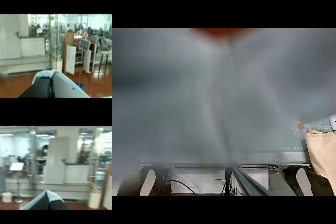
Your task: Fold the shirts.
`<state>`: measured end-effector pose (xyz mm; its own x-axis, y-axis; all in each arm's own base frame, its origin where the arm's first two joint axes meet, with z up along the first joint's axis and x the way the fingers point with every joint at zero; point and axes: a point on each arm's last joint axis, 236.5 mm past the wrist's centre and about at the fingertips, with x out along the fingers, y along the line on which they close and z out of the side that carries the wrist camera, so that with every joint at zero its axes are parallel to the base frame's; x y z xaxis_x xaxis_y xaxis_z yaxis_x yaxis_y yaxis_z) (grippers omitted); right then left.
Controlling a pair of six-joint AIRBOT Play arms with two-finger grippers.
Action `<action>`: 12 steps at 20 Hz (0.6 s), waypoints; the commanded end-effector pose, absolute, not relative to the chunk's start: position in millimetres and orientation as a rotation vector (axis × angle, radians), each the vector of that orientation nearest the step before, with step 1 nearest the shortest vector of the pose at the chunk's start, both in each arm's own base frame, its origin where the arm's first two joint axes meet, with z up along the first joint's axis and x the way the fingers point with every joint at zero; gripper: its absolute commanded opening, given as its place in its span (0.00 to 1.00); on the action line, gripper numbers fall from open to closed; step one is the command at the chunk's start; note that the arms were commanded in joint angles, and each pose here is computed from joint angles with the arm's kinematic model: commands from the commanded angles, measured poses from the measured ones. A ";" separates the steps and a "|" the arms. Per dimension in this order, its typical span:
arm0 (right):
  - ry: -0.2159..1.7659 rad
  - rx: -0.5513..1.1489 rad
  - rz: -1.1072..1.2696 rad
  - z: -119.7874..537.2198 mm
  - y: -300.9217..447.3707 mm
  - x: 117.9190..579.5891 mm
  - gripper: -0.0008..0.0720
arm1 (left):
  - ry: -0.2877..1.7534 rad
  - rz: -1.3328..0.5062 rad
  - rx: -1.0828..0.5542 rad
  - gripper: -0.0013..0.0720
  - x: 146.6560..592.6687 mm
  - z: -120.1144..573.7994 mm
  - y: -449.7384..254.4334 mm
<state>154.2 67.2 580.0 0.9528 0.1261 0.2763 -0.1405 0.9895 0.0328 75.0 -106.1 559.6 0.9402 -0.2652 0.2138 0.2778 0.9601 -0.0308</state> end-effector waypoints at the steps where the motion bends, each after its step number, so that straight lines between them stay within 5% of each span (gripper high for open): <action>1: -0.118 0.009 -0.095 541.5 36.9 118.3 0.05 | -0.071 -0.218 -0.109 0.04 58.5 523.1 -100.9; 7: 0.641 0.061 0.015 365.3 10.6 183.4 0.05 | 0.539 -0.261 -0.104 0.04 134.9 386.7 -83.1; 12: 1.013 0.209 0.069 221.2 -15.2 268.9 0.05 | 0.904 -0.331 -0.263 0.04 229.3 242.0 -63.6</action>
<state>242.3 -9.0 305.5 0.7163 0.0894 -0.6920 0.0232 0.9882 0.1516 192.1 -67.3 320.0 0.7145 -0.3145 -0.6250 0.1759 0.9453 -0.2745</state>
